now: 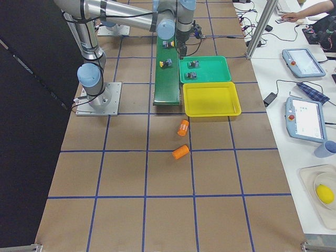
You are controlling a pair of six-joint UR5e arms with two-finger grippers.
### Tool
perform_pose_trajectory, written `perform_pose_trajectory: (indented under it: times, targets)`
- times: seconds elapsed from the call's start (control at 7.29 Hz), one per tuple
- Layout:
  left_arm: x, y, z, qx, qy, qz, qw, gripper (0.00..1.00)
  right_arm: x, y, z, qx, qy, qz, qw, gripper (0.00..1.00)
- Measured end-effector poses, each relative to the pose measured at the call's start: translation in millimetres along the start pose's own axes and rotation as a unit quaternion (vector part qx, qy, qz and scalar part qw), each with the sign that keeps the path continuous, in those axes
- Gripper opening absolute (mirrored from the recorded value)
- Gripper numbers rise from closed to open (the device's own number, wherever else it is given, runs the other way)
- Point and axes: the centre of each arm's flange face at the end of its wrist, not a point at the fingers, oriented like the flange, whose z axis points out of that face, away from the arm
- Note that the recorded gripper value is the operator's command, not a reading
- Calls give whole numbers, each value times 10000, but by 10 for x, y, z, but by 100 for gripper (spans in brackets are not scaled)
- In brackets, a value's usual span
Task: Sort buttons by color to trays
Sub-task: 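Lower the right gripper onto a yellow-capped switch on the belt and grasp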
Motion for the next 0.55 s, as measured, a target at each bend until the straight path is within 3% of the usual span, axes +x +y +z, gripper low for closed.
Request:
perform_pose_trajectory:
  times: [0.27, 0.55]
  targets:
    - [-1, 0, 7, -7, 0, 4, 10000, 100, 21, 390, 456, 202, 30, 120, 9997, 100]
    - [4, 4, 14, -14, 2, 6, 10000, 100, 12, 513, 703, 396, 48, 147, 9991, 100]
